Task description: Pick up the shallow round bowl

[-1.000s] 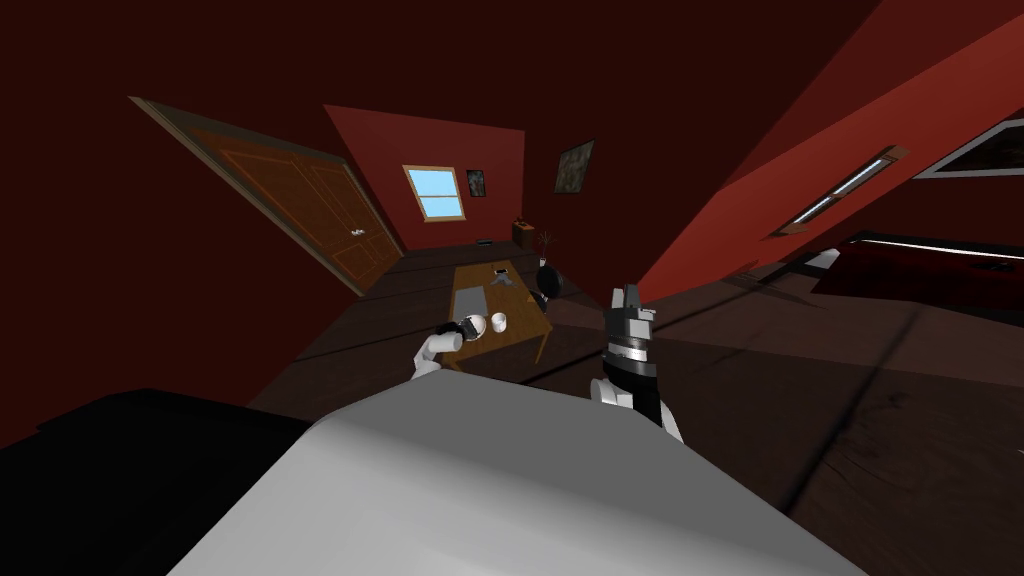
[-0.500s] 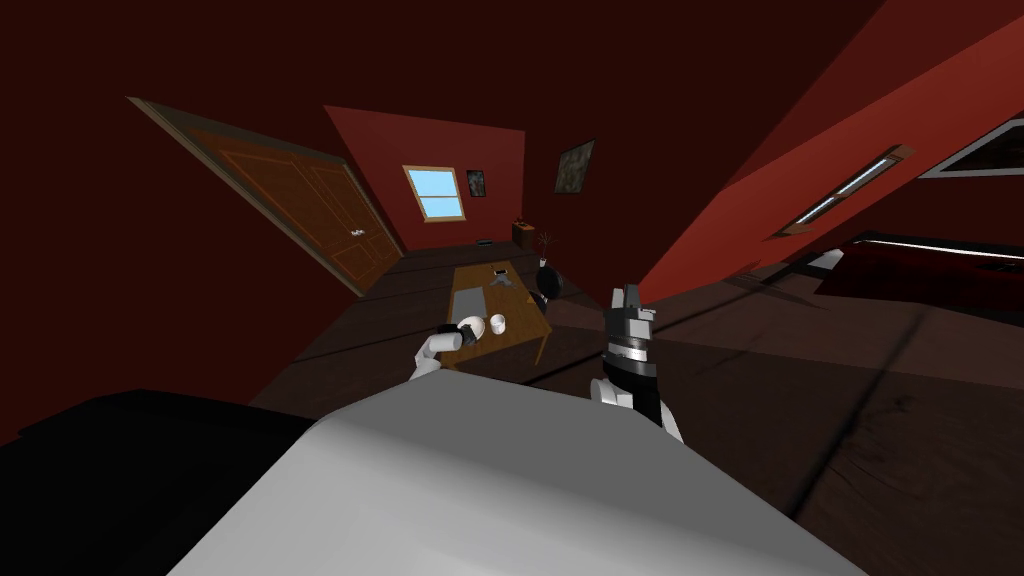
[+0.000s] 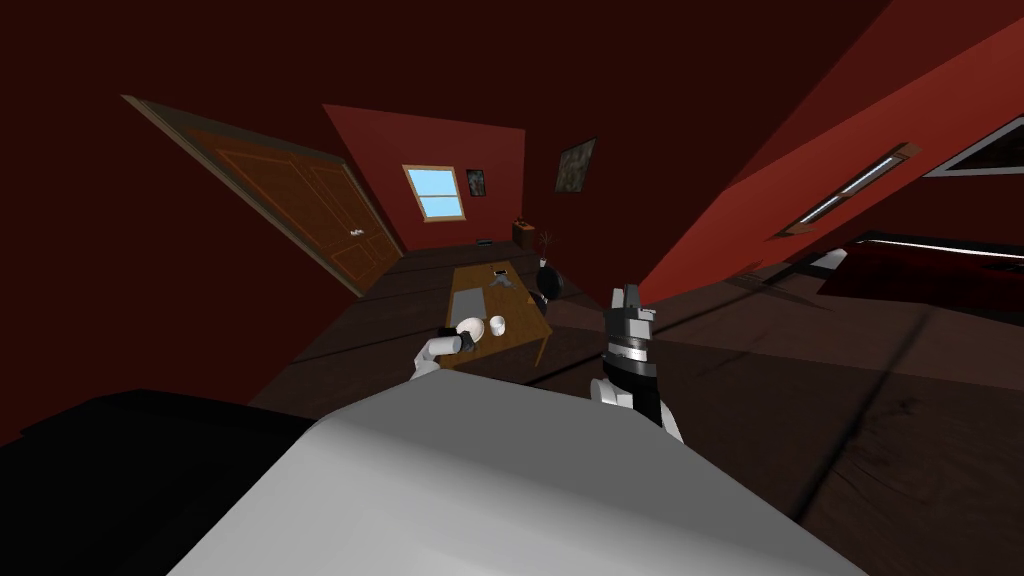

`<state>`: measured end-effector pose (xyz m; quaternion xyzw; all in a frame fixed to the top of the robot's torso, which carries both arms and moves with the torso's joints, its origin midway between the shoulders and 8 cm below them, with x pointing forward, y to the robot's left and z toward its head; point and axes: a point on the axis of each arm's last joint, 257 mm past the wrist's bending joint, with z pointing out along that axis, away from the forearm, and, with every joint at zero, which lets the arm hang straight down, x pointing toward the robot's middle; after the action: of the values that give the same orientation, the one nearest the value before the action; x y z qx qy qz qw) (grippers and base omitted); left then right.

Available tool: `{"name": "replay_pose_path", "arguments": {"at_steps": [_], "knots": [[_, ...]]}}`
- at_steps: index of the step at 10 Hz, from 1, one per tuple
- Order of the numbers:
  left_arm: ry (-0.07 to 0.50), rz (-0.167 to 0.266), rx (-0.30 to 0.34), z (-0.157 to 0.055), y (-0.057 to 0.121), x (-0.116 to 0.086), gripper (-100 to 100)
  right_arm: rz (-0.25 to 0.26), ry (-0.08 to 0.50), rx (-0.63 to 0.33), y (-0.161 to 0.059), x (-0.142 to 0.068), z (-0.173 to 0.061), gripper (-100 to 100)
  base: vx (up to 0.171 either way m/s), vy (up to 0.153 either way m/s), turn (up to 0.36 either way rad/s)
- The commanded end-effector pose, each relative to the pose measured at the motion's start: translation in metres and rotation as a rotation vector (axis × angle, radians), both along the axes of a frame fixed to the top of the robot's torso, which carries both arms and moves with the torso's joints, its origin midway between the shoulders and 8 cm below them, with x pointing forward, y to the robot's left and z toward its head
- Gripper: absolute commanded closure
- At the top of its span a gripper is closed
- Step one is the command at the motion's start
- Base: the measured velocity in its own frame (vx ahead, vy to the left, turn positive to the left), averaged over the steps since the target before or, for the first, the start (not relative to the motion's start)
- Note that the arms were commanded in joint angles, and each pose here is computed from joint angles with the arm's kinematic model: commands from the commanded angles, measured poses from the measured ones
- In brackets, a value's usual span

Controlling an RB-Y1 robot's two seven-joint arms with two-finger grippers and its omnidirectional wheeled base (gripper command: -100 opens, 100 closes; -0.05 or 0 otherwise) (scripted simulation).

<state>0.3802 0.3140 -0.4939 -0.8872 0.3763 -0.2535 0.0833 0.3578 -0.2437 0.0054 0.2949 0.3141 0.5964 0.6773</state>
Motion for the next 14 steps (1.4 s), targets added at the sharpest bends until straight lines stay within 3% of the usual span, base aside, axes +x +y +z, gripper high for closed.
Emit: {"name": "replay_pose_path", "arguments": {"at_steps": [1,5,6,10,11,12,14], "knots": [[0.0,0.0,0.0,-0.006,-0.002,-0.001,-100,0.0,0.0,0.0,0.0,0.0,0.0,0,0.025,0.006,0.001],[0.001,0.0,-0.001,-0.017,-0.007,-0.002,-100,0.0,0.0,0.0,0.0,0.0,0.0,0,0.035,0.017,0.0],[-0.001,0.0,0.0,-0.018,-0.007,-0.002,100,0.0,0.0,0.0,0.0,0.0,0.0,0,0.0,0.0,0.0],[-0.001,0.0,-0.001,-0.018,-0.007,-0.002,100,0.0,0.0,0.0,0.0,0.0,0.0,0,0.0,0.0,0.0],[0.0,0.0,-0.001,-0.018,-0.007,-0.002,0,0.0,0.0,0.0,0.0,0.0,0.0,0,0.0,0.0,0.0],[-0.001,0.0,0.0,-0.01,-0.004,-0.001,100,0.0,0.0,0.0,0.0,0.0,0.0,0,-0.029,-0.023,-0.004],[0.0,0.0,0.0,0.0,0.0,0.0,100,0.0,0.0,0.0,0.0,0.0,0.0,0,-0.047,-0.02,0.0]]}}
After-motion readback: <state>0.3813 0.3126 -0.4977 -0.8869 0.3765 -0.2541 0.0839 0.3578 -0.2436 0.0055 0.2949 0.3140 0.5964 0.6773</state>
